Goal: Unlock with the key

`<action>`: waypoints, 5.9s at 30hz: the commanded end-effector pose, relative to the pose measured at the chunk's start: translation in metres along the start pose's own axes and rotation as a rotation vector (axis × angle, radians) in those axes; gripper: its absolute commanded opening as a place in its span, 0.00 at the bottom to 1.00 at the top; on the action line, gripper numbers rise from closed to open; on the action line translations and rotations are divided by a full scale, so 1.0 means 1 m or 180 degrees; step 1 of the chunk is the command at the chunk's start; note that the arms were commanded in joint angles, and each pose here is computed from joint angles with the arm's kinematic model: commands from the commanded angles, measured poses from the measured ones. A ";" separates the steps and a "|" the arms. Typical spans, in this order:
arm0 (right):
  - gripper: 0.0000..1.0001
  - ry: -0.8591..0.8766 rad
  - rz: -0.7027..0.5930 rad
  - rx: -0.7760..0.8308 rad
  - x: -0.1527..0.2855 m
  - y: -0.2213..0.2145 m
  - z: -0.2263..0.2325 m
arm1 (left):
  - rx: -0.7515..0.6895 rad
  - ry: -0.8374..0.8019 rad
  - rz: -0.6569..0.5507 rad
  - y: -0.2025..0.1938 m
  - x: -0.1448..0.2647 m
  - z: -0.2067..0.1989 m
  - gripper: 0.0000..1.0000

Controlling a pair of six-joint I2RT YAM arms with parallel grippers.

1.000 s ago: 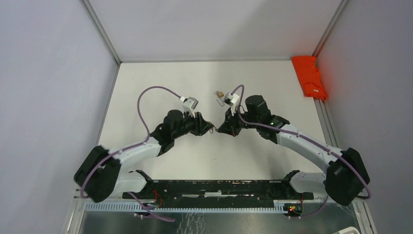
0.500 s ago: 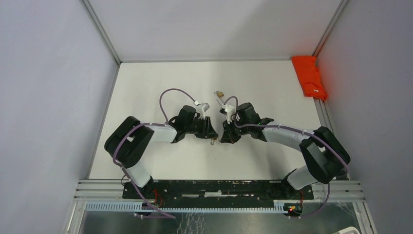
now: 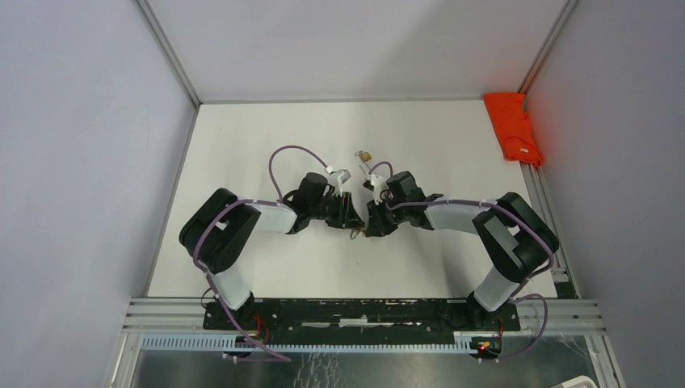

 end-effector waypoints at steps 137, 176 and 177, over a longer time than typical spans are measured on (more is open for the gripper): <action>0.33 -0.1013 0.1381 0.1216 0.029 -0.017 0.018 | -0.0070 0.1400 -0.2435 0.071 0.172 -0.032 0.02; 0.00 -0.0628 0.0928 0.1208 0.023 0.018 0.039 | -0.0095 0.1408 -0.2417 0.070 0.172 -0.031 0.02; 0.00 -0.0620 0.0861 0.1169 0.026 0.022 0.042 | -0.0100 0.1401 -0.2423 0.070 0.172 -0.032 0.02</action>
Point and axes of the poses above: each gripper's point midway between its finger pads, its own x axis back along the fingers, its own z axis along the line the jaws close on, y = z × x, the point moved 6 cm from there along x, back along the fingers, and after that the axes turned 15 degrees about x, right-handed, at the moved point
